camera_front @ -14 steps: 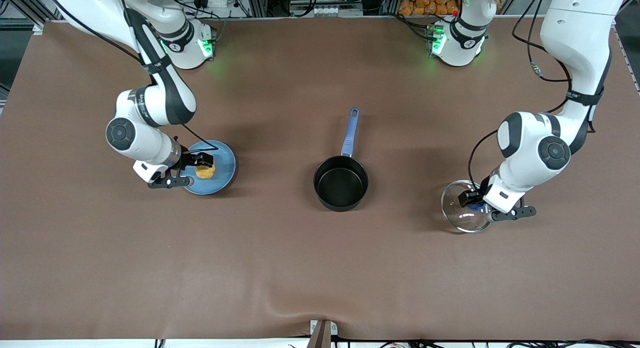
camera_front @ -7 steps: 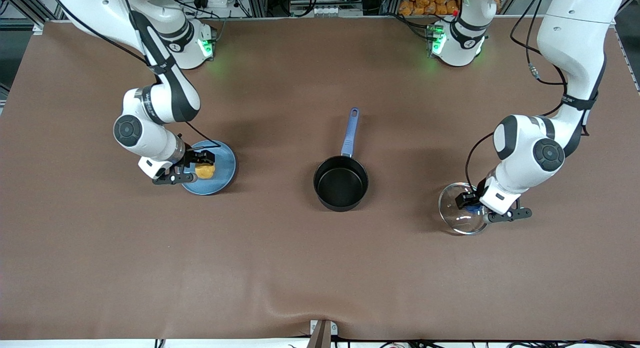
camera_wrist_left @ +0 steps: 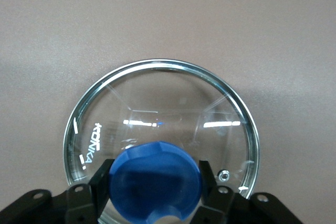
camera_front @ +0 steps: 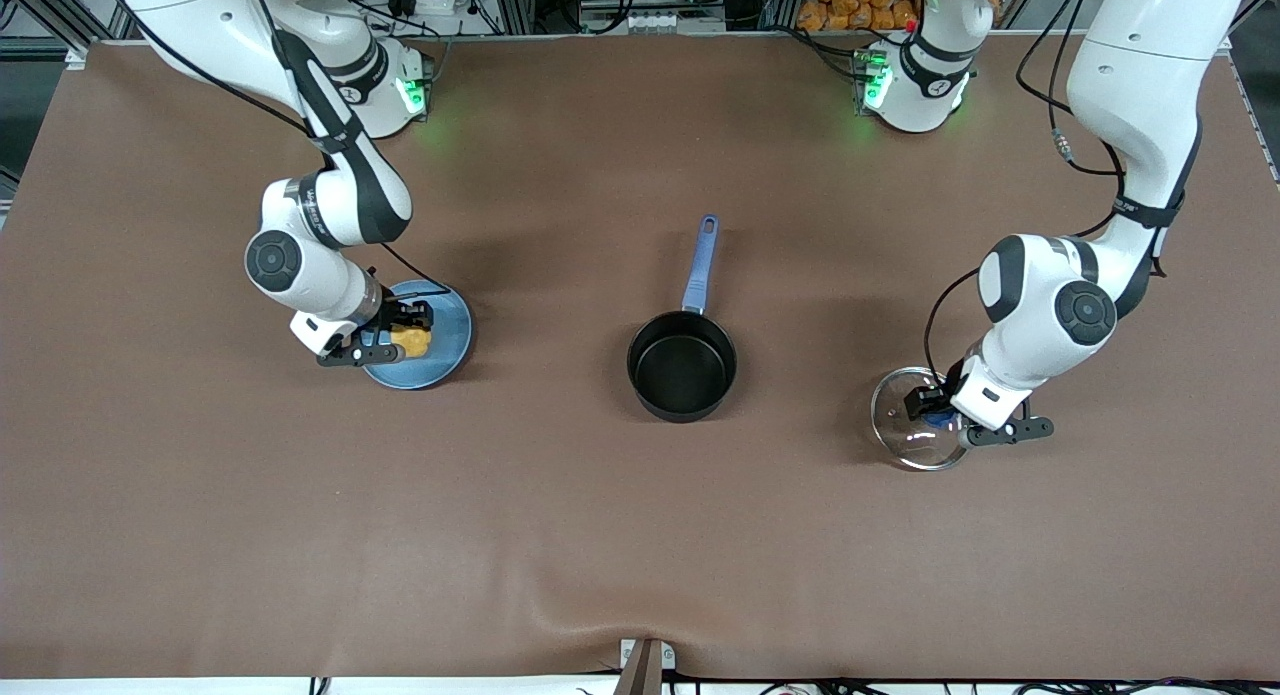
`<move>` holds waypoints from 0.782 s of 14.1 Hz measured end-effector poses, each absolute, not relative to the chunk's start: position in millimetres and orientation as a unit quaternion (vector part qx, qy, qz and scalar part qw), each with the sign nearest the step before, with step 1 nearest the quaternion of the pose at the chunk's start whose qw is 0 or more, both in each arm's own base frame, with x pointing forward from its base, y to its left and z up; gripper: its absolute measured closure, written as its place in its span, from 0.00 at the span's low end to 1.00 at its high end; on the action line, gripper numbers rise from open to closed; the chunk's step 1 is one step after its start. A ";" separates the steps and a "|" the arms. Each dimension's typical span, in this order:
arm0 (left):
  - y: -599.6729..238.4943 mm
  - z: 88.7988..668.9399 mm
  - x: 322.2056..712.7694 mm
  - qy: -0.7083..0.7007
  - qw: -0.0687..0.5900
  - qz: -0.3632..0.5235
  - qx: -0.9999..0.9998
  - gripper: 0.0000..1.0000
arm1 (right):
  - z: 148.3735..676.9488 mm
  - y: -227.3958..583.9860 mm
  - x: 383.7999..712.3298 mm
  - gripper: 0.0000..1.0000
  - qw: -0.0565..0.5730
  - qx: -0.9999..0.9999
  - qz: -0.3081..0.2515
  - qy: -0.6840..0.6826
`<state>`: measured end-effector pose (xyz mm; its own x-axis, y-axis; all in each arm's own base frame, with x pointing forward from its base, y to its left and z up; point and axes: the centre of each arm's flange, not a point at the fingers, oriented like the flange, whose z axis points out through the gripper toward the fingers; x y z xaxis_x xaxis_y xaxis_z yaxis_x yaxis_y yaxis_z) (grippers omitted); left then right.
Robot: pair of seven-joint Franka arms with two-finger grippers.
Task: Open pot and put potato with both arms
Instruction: 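Carry the potato over the saucepan while the left gripper releases the lid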
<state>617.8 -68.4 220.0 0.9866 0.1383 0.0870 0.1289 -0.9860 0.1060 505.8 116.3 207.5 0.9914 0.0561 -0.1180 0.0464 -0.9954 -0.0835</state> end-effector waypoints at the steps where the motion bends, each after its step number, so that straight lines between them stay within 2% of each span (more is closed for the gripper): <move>1: -68.4 221.0 618.8 0.067 0.050 0.049 0.995 0.14 | 211.7 117.4 510.1 0.41 0.041 -0.997 0.057 -0.023; 3: -68.1 223.8 620.9 0.068 0.051 0.053 0.995 0.00 | 231.8 124.0 527.1 0.41 0.044 -0.997 0.062 -0.014; 8: -65.7 257.7 625.9 0.067 0.046 0.060 0.995 0.00 | 348.9 206.6 580.9 0.41 0.052 -0.996 0.064 0.024; 11: -61.7 311.1 621.3 0.065 0.035 0.052 0.996 0.00 | 385.2 284.3 599.2 0.41 0.065 -0.994 0.053 0.068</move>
